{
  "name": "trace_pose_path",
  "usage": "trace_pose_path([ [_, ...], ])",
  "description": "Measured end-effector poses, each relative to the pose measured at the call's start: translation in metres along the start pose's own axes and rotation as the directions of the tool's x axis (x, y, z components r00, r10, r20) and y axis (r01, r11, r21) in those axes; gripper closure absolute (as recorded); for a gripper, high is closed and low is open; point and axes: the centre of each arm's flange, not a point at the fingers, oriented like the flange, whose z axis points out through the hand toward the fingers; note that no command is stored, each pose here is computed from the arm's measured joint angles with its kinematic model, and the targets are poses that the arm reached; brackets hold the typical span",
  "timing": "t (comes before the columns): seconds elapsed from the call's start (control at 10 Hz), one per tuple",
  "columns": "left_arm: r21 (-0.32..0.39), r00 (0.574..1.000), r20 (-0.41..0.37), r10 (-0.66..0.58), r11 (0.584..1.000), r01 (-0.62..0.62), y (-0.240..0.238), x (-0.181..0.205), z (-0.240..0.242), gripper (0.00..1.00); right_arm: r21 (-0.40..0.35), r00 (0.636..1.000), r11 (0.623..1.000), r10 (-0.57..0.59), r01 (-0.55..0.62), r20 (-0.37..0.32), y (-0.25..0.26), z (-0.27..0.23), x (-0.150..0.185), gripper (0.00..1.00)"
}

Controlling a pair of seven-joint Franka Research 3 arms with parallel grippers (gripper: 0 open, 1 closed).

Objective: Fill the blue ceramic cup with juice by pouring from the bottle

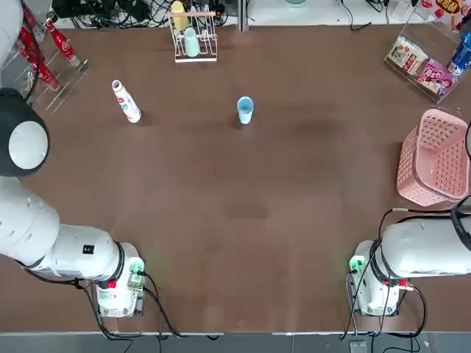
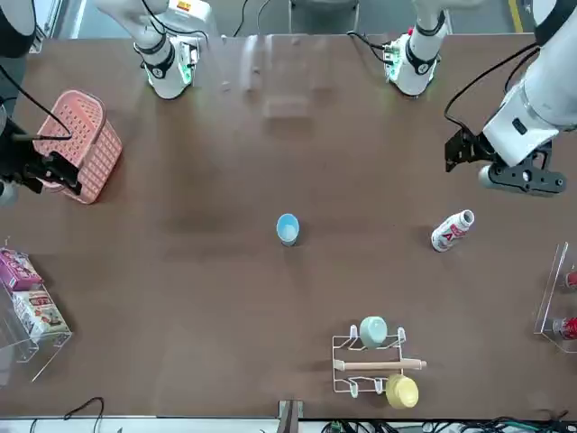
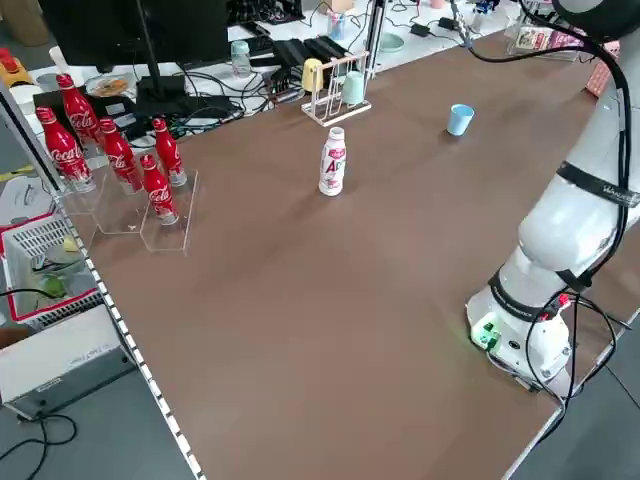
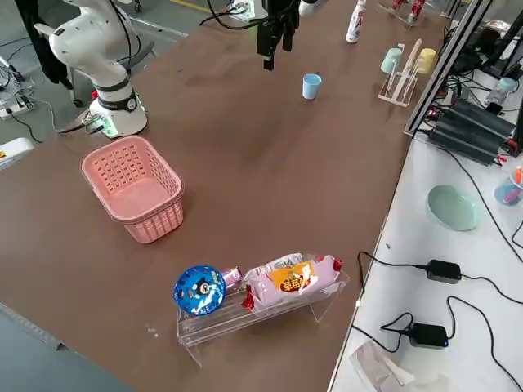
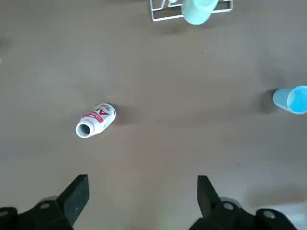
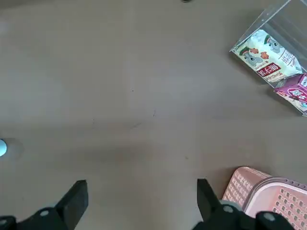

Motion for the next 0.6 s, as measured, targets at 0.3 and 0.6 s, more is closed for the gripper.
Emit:
trace_pose_path([
  [0.3, 0.008, 0.999, 0.0, -0.043, 0.999, 0.043, -0.0133, 0.0014, 0.0004, 0.0, 0.0, 1.0, 1.0, 0.001, -0.001, 0.0, 0.0006, 0.0, 0.0, 0.0],
  [0.6, 0.032, 0.998, -0.004, -0.06, 0.998, 0.06, -0.0161, 0.0017, 0.0005, 0.0, 0.0, 1.0, 1.0, 0.002, -0.002, -0.001, 0.0013, 0.0, 0.0002, 0.0],
])
